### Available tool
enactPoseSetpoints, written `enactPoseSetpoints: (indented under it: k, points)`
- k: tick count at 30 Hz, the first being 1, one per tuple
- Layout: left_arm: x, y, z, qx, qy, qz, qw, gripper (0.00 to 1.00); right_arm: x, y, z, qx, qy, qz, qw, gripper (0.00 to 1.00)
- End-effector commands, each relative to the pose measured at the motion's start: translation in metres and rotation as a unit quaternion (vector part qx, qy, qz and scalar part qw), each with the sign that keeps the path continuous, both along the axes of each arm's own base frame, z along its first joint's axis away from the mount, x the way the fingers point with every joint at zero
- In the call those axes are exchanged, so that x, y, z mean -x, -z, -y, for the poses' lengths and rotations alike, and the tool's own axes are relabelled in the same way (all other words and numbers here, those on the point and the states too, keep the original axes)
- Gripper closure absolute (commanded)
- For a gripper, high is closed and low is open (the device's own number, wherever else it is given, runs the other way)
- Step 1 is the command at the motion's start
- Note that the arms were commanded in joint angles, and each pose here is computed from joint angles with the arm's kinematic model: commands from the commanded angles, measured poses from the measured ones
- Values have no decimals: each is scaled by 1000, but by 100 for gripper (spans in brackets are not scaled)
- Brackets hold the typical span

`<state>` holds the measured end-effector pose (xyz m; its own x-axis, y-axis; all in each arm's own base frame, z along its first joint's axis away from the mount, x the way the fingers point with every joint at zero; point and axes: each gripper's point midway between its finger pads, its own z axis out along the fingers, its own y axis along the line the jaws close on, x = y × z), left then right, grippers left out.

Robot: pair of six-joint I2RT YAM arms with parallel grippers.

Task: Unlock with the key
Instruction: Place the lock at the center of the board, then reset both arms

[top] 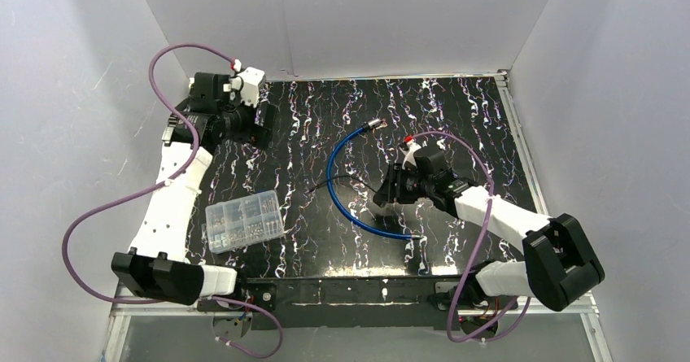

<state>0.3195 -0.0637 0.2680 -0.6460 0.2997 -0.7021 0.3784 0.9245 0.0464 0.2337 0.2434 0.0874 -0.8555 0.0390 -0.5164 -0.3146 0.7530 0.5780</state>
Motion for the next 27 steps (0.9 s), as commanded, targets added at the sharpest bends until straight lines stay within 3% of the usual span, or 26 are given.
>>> enactPoseSetpoints:
  k: [1,8,17,20,23,27]
  points:
    - [18,28,-23,8,-10,-23,1000,2,-2,17,11,38,13,-11,999,28]
    - [27,52,-29,12,-22,-7,1000,2,0,24,21,69,21,-15,997,25]
    - [3,82,-46,6,-107,-15,994,2,-48,-68,51,102,86,89,987,18]
    - [-16,70,-54,12,-146,44,988,2,-79,-104,99,135,210,147,957,16]
    - [-26,62,-50,30,-136,105,985,2,-93,-117,161,199,364,189,890,16]
    - [-29,81,-46,41,-134,102,985,2,-101,-118,199,301,372,263,838,15]
